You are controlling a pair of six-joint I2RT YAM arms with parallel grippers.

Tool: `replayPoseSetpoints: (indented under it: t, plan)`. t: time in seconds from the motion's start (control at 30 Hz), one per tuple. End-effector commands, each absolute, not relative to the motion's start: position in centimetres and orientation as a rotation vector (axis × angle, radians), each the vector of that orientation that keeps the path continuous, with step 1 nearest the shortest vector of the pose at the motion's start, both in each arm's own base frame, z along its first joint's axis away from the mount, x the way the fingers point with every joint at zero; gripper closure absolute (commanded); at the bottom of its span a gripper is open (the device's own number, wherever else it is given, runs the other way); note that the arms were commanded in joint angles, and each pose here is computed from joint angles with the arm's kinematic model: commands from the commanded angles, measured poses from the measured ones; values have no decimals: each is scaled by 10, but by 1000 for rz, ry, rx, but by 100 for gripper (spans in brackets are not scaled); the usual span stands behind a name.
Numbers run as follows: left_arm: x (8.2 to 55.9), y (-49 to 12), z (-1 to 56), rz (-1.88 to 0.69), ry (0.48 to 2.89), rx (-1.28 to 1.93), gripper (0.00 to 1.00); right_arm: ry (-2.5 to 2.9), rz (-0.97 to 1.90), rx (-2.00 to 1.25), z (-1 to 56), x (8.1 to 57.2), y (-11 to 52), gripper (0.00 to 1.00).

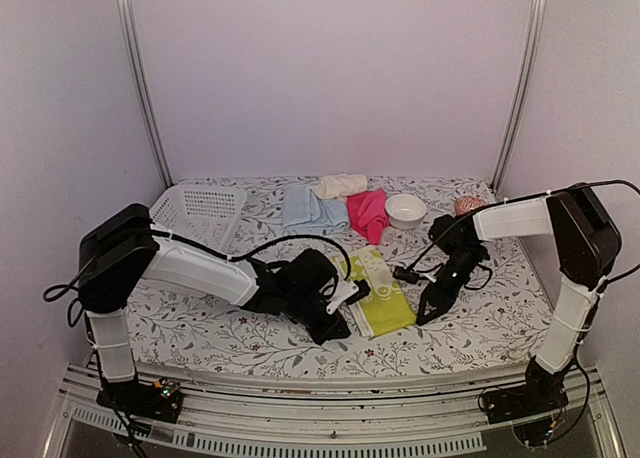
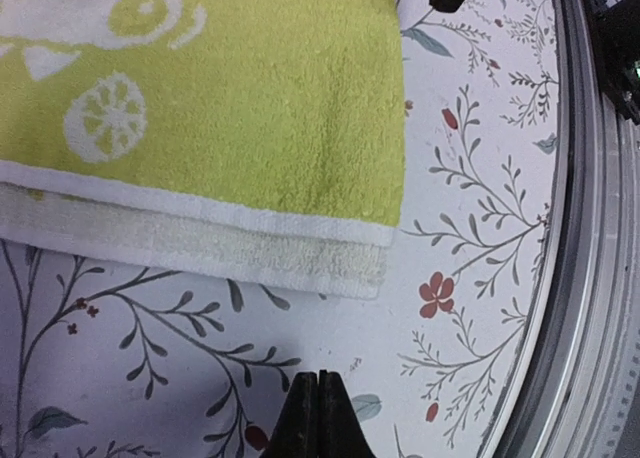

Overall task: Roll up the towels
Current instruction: Rotate the towel at the center of the board.

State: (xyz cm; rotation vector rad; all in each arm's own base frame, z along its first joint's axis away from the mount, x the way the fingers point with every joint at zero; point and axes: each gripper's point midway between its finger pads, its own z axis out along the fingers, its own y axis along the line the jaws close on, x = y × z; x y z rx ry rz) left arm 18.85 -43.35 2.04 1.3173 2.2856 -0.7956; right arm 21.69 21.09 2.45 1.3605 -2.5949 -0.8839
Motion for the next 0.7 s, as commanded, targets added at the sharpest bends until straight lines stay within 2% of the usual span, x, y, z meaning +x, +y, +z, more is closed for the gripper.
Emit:
replayPoseSetpoints:
  t: [0.0, 0.1, 0.2, 0.4, 0.5, 0.67]
  plan:
    - [201, -429, 56, -775, 2206, 1286, 97, -2588, -940, 1498, 67, 215, 218, 71]
    - [220, -430, 74, -787, 2170, 1206, 94, -2620, -994, 1559, 88, 226, 228, 69]
    - [257, -427, 84, -778, 2189, 1025, 87, -2637, -1050, 1617, 91, 239, 238, 70]
    - [321, -421, 83, -780, 2263, 756, 85, -2638, -1014, 1609, 54, 257, 246, 80]
    - [332, -417, 61, -746, 2320, 713, 88, -2608, -949, 1602, 32, 248, 244, 84]
    - [328, -411, 62, -760, 2306, 694, 88, -2490, -867, 1673, 13, 203, 252, 84]
